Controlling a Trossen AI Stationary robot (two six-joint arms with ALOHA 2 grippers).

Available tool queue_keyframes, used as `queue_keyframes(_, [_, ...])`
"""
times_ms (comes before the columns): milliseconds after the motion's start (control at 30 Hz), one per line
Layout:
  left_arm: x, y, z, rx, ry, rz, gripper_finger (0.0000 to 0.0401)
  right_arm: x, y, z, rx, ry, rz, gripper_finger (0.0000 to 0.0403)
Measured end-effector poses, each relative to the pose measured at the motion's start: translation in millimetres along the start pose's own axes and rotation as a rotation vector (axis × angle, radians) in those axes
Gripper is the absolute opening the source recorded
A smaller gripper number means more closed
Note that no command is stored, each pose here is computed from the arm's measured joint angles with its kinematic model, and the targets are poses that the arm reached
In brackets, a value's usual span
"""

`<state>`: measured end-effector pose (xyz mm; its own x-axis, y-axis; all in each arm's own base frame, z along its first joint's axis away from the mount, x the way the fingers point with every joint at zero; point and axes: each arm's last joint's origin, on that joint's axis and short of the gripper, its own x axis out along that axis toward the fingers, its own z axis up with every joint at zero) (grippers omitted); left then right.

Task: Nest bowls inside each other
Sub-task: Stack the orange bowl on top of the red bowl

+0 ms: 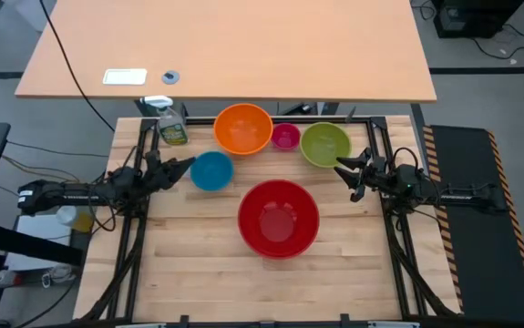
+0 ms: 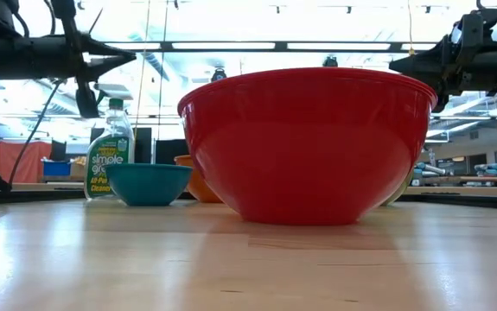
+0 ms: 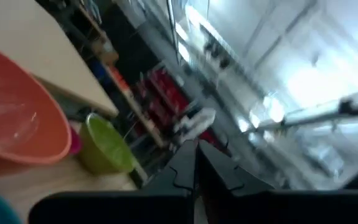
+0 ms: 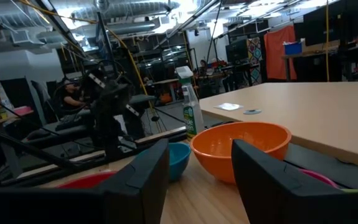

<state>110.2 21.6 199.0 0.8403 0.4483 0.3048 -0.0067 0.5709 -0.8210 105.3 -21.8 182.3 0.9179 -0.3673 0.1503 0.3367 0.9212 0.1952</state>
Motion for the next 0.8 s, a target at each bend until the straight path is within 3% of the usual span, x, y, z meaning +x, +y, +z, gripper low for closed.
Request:
queue_keyframes(67, [-0.1, -2.9, 4.7, -0.101, -0.081, -0.004, 0.002, 0.0, 0.4, 2.9, 0.007, -0.03, 0.003, 0.018])
queue_keyframes(133, [0.2, -7.4, 8.7, -0.125, -0.122, -0.025, 0.002, -0.7, 0.9, 11.7, 0.038, -0.121, -0.008, 0.018])
queue_keyframes(267, [6.7, -37.5, 24.7, -0.041, -0.148, -0.158, 0.002, -7.2, -0.4, 40.9, 0.284, -0.423, -0.052, 0.018])
queue_keyframes(333, [11.8, -60.3, 36.3, 0.015, -0.174, -0.237, 0.002, -6.0, -1.1, 54.0, 0.4, -0.466, -0.088, 0.018])
queue_keyframes(433, [26.9, -90.3, 48.5, 0.13, -0.195, -0.236, 0.002, 9.5, 9.5, 76.0, 0.332, -0.276, 0.041, 0.018])
queue_keyframes(500, [41.4, -106.0, 54.3, 0.184, -0.188, -0.147, 0.002, 25.8, 17.1, 92.1, 0.266, -0.119, 0.08, 0.018])
queue_keyframes(667, [72.2, -123.0, 63.6, 0.291, -0.034, 0.205, 0.002, 78.4, 22.9, 121.2, 0.203, 0.145, -0.093, 0.018])
queue_keyframes(800, [86.7, -130.9, 68.4, 0.293, 0.145, 0.299, 0.002, 127.4, 23.5, 140.8, 0.188, 0.208, -0.123, 0.018])
